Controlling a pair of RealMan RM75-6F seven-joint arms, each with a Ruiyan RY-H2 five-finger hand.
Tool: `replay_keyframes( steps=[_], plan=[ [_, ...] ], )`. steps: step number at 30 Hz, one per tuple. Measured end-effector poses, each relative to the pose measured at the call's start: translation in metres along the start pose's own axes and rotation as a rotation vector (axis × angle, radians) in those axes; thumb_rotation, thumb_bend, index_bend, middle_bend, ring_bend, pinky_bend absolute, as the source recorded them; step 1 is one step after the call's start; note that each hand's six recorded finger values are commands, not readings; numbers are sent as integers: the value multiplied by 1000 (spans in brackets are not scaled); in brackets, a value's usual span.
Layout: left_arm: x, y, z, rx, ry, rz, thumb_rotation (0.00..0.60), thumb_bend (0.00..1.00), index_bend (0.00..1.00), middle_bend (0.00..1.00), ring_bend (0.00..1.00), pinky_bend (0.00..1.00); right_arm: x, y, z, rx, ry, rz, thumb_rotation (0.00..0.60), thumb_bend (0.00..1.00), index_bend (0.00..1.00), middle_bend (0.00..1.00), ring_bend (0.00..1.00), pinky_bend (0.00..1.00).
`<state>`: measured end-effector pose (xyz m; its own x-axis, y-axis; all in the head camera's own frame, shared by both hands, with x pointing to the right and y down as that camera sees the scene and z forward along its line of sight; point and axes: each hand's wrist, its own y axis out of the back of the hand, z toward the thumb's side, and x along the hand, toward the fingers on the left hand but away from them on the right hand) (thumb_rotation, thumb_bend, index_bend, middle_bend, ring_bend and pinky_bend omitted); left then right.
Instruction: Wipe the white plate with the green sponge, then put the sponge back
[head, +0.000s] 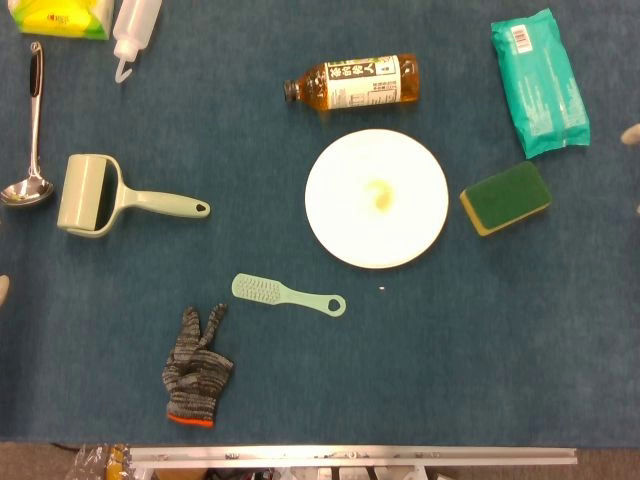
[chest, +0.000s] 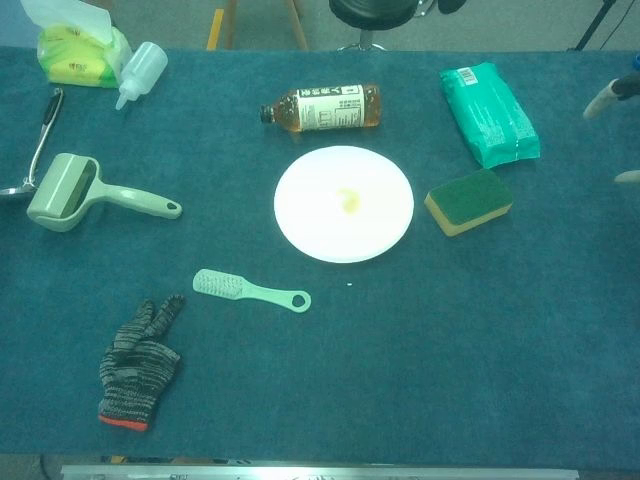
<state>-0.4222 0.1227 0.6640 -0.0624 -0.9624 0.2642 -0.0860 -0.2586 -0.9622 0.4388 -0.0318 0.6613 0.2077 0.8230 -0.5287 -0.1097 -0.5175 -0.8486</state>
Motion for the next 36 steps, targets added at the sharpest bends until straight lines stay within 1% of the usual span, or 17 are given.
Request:
replay_keyframes(
  steps=[2, 10, 12, 15, 19, 22, 27, 32, 36],
  plan=[
    [0, 0, 0, -2, 1, 0, 600, 232, 304, 285, 184, 339, -7, -1, 5, 27, 16, 15, 600, 0, 314, 323, 213, 266],
    [-1, -4, -4, -13, 11, -5, 600, 232, 304, 286, 184, 339, -28, -9, 26, 108, 58, 73, 600, 0, 313, 252, 148, 168],
    [-1, -4, -5, -16, 14, -4, 600, 233, 304, 286, 184, 339, -30, -12, 29, 126, 66, 86, 600, 0, 285, 220, 119, 131],
    [-1, -5, -7, -19, 16, -4, 600, 233, 304, 286, 184, 338, -33, -18, 34, 164, 77, 111, 600, 0, 235, 182, 87, 102],
    [-1, -6, -6, -22, 13, -6, 600, 232, 304, 286, 184, 339, -41, -27, 44, 219, 93, 141, 600, 0, 212, 167, 73, 94],
    [-1, -7, -6, -24, 11, -9, 600, 232, 304, 286, 184, 338, -48, -34, 54, 237, 108, 156, 600, 0, 193, 157, 62, 89],
    [-1, -8, -6, -29, 12, -9, 600, 233, 304, 286, 184, 339, -57, -44, 65, 273, 133, 168, 600, 0, 148, 115, 12, 73],
    [-2, -9, -8, -34, 15, -9, 600, 233, 304, 286, 184, 339, -64, -52, 73, 310, 151, 164, 600, 0, 147, 111, 7, 70],
    [-2, -10, -11, -45, 24, -12, 600, 232, 304, 287, 184, 339, -67, -58, 77, 306, 157, 172, 600, 0, 147, 111, 7, 70]
  ],
)
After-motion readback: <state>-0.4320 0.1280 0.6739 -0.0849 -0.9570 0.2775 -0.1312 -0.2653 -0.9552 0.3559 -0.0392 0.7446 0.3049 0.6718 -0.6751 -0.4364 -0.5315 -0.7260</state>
